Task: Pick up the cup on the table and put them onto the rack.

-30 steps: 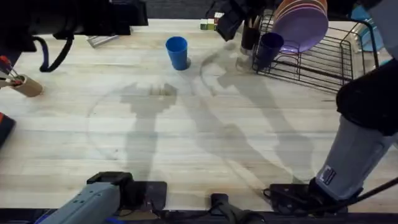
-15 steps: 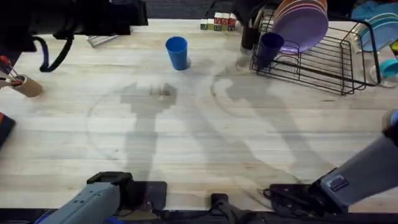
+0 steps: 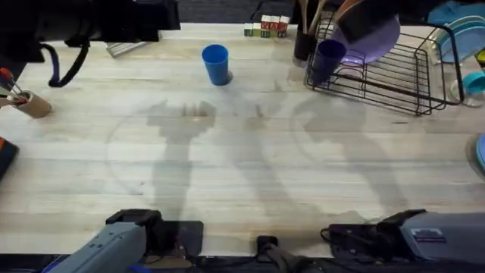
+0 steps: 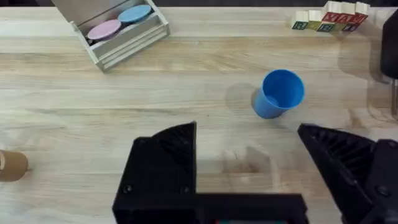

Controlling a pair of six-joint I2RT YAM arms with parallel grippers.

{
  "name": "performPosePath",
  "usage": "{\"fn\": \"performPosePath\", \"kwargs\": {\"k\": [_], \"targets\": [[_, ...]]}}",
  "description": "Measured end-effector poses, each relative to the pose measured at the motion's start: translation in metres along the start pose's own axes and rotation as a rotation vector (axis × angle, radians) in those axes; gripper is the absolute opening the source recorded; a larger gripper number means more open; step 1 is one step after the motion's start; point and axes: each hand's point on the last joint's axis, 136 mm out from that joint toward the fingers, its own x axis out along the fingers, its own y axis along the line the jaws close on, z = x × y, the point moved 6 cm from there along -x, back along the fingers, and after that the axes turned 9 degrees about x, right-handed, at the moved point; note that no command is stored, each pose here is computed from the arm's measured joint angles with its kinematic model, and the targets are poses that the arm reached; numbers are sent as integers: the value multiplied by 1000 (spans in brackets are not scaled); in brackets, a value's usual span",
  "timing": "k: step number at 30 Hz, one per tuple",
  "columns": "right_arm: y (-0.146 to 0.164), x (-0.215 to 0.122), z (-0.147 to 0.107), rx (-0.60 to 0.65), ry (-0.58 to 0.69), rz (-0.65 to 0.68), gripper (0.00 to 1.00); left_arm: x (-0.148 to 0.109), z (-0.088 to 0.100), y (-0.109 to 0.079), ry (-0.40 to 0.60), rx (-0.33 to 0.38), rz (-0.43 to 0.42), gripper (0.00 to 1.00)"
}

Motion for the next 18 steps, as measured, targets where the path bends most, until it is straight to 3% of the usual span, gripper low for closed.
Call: {"fn": "performPosePath", "kwargs": {"k": [2, 6, 15, 18], "targets": [[-16, -14, -24, 47, -20, -35, 993, 10, 0, 0, 15, 0, -7, 993], [-31, -25, -43, 103, -39, -70, 993, 36, 0, 0, 50, -1, -13, 994], [-44, -26, -59, 187, -15, -32, 993, 97, 2, -6, 68, -11, -75, 994], [-44, -26, -59, 195, -15, -22, 993, 125, -9, -13, 117, -22, -128, 993]]}}
